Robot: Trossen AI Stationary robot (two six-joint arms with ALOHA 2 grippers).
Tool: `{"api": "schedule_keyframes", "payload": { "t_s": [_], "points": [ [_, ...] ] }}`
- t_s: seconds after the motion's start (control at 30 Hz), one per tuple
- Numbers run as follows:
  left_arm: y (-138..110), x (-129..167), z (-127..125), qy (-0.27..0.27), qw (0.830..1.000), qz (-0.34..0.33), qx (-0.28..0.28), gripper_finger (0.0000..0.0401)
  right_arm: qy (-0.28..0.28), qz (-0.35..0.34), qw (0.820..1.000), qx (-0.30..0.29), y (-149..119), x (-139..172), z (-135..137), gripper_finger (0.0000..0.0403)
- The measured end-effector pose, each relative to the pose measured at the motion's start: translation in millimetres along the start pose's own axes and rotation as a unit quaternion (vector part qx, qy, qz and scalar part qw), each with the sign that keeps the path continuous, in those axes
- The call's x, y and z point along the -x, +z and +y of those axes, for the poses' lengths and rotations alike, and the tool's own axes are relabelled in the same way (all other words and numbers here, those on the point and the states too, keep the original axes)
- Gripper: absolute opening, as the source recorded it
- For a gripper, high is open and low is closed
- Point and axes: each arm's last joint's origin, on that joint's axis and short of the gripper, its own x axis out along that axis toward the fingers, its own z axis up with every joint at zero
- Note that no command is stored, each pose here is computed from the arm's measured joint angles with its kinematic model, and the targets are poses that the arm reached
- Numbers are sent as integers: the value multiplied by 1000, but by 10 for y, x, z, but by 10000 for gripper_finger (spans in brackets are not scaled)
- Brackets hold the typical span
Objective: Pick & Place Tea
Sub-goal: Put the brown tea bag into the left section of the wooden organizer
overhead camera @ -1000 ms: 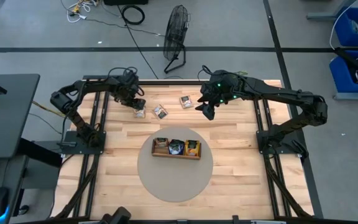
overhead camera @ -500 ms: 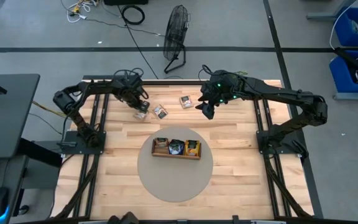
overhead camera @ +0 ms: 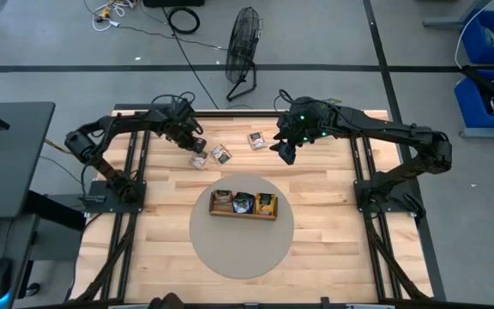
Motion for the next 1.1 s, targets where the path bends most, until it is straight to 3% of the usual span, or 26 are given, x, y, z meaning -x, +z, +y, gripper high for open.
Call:
{"api": "schedule_keyframes", "payload": {
  "t_s": [0.6,0.97,1.1],
  "points": [
    [-55,531,-184,-44,996,-78,-24,0,-2,0,1000,2,0,0,0,217],
    [-186,670,-567,-91,988,-104,-66,0,-1,0,1000,2,0,1,-1,217],
    [-235,789,-771,-123,978,-145,-85,0,-2,0,1000,2,-1,0,-1,217]
  ]
}}
